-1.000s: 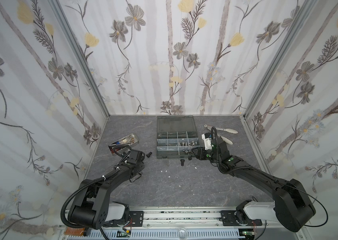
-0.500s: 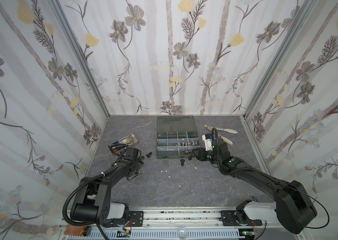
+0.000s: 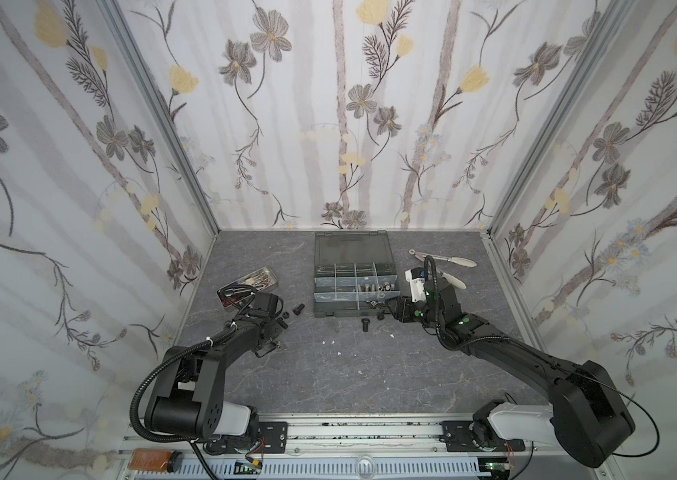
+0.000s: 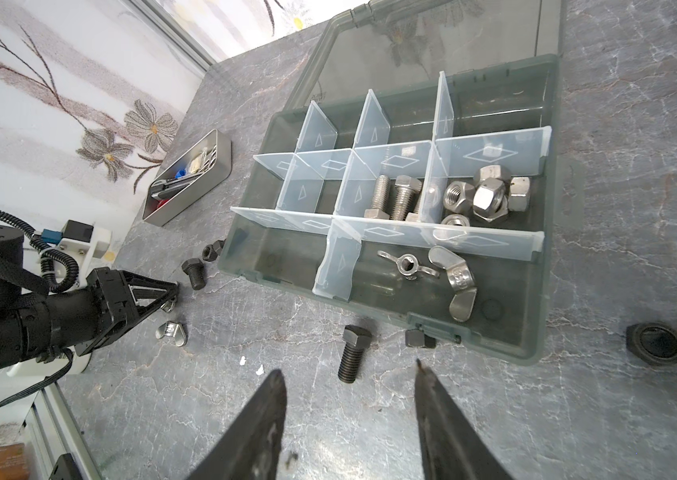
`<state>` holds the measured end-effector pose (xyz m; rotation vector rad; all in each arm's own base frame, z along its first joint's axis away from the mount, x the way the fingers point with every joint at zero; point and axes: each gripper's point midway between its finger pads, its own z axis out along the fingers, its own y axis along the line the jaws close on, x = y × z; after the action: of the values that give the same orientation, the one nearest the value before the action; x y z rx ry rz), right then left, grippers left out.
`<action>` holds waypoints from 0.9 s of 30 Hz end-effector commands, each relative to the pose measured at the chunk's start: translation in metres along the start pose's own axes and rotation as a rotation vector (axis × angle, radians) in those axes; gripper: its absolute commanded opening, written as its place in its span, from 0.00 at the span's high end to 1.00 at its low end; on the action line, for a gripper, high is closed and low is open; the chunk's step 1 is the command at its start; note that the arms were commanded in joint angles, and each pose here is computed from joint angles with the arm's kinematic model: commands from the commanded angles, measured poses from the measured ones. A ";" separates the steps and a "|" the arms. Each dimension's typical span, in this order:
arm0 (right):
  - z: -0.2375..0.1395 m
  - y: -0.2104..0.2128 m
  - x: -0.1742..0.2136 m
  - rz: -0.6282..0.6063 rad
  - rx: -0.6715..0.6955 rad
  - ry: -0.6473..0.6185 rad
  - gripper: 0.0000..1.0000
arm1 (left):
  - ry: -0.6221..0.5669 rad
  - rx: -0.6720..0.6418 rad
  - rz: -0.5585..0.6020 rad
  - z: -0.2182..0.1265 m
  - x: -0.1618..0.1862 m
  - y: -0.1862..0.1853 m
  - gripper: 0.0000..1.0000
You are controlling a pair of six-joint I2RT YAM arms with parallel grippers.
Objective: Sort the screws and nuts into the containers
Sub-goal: 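Close the left gripper on a silver wing nut while the right arm withdraws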
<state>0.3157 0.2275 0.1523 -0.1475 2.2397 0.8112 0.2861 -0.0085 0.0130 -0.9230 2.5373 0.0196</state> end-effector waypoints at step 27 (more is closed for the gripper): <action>-0.020 -0.007 -0.017 0.020 0.021 -0.060 0.48 | -0.014 0.252 0.192 -0.093 0.006 -0.105 0.91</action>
<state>0.3162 0.2127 0.1642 -0.1107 2.2118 0.8016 0.3106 -0.0931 0.1001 -0.6128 2.5177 -0.2195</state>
